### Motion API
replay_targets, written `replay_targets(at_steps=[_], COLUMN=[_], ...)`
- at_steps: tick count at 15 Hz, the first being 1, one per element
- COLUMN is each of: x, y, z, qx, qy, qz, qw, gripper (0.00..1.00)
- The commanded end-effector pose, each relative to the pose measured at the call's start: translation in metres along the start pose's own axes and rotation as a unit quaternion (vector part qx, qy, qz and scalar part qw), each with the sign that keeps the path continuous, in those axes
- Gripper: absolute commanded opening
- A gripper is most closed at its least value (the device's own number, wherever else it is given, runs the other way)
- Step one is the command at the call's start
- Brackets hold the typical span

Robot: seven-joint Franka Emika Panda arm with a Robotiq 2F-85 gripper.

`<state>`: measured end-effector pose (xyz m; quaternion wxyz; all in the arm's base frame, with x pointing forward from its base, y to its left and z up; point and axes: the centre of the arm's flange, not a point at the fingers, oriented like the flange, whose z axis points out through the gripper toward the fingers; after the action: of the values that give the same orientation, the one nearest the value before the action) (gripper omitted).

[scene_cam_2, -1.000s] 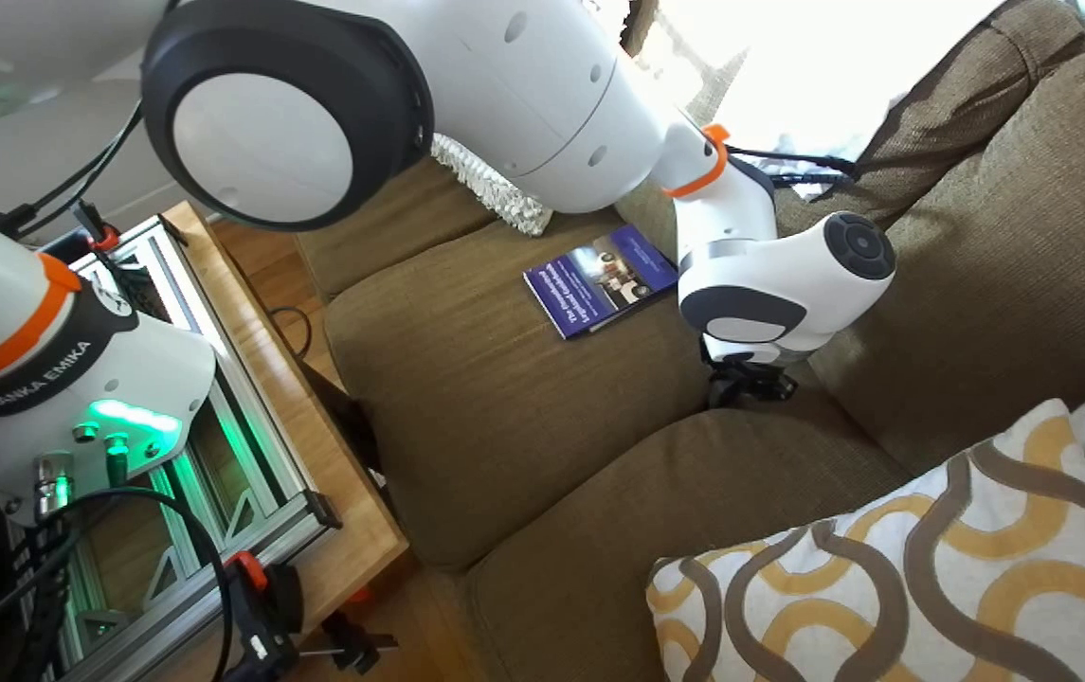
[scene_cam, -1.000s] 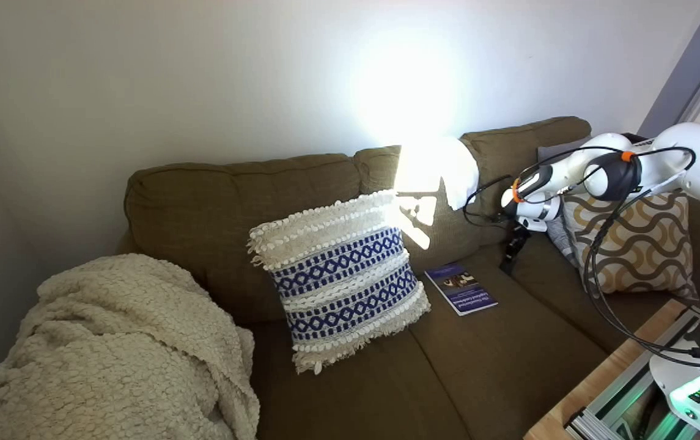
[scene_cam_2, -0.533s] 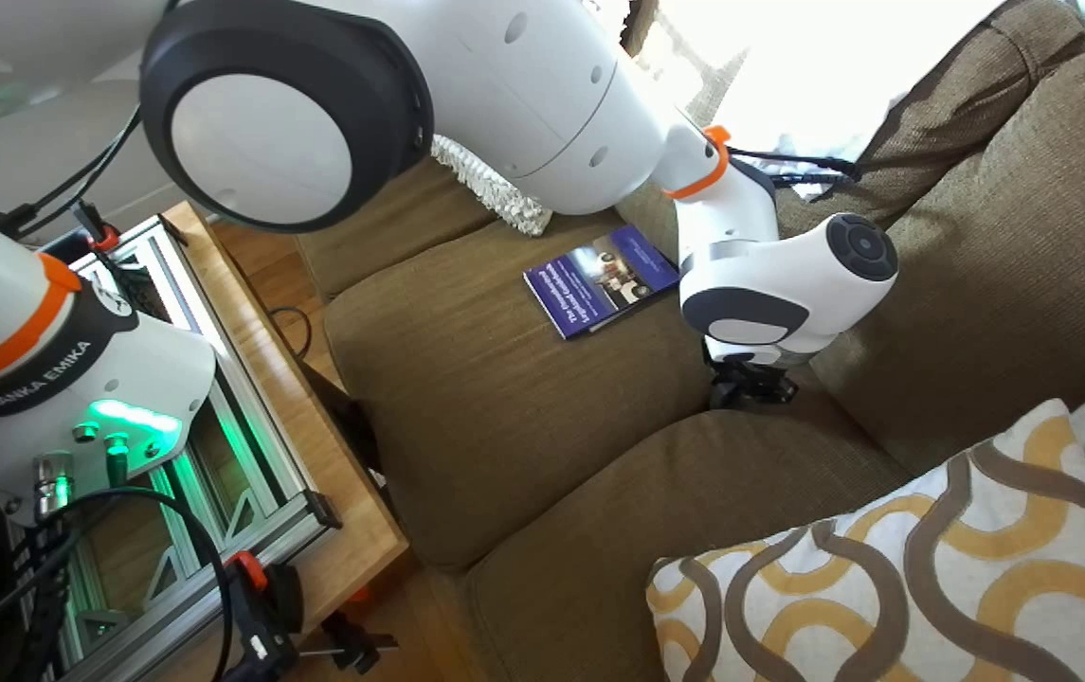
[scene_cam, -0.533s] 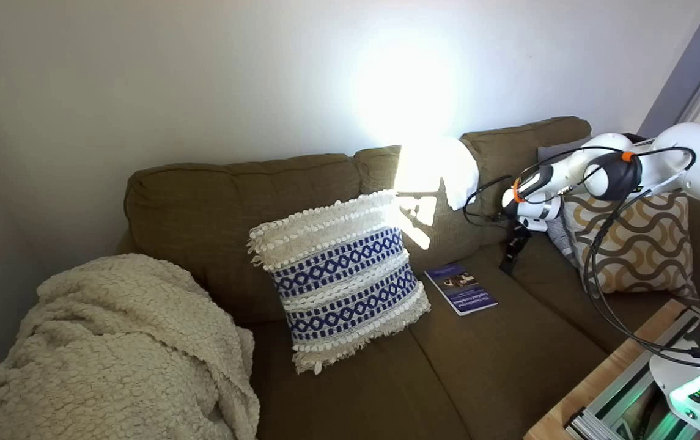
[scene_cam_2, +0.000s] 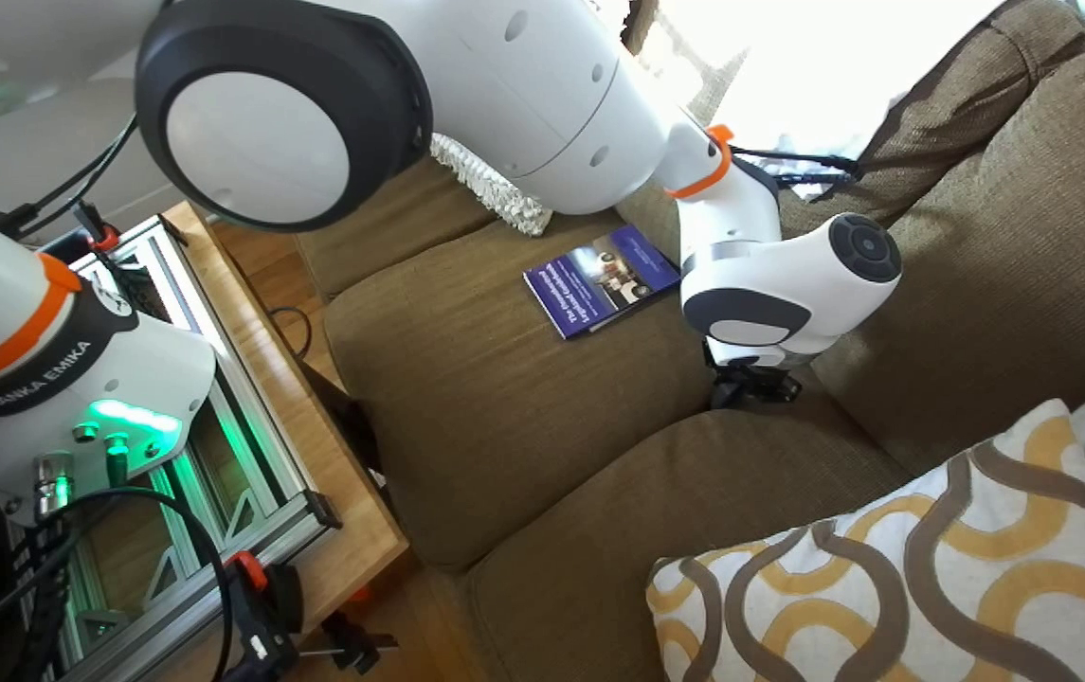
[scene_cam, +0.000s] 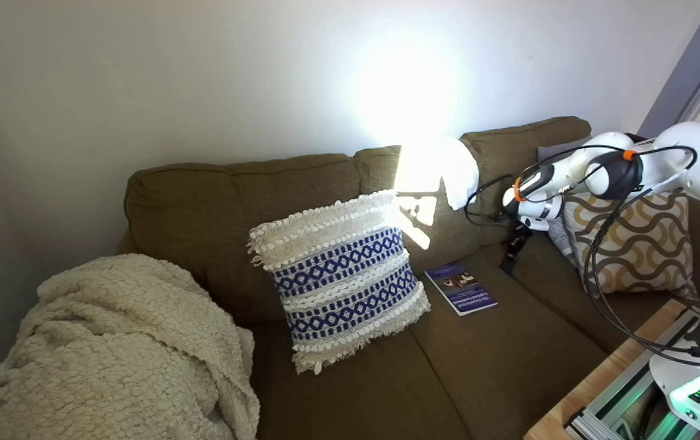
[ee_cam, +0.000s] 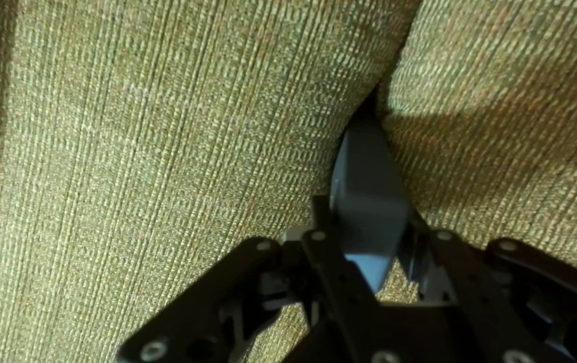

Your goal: Remove the black remote from in-between the cushions of the couch

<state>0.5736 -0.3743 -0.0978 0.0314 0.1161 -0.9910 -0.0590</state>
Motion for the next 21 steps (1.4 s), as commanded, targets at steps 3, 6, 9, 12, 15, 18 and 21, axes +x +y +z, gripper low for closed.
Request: replay_targets(at_steps=[3, 6, 9, 12, 15, 18, 21], x=[0.021, 0.036, 0.043, 0.043, 0.035, 0.021, 0.002], y=[0.001, -0.005, -0.009, -0.022, -0.024, -0.016, -0.008], z=[-0.033, -0.043, -0.057, -0.075, -0.079, -0.069, -0.048], qx=[0.004, 0.004, 0.002, 0.006, -0.007, -0.030, -0.062], qy=[-0.035, -0.057, -0.074, -0.086, -0.096, -0.101, -0.085], qz=[0.009, 0.041, 0.047, 0.046, 0.034, 0.021, 0.014], qw=[0.9993, 0.9975, 0.9961, 0.9952, 0.9947, 0.9942, 0.9943], gripper=[0.08, 0.08, 0.08, 0.08, 0.59, 0.79, 0.99])
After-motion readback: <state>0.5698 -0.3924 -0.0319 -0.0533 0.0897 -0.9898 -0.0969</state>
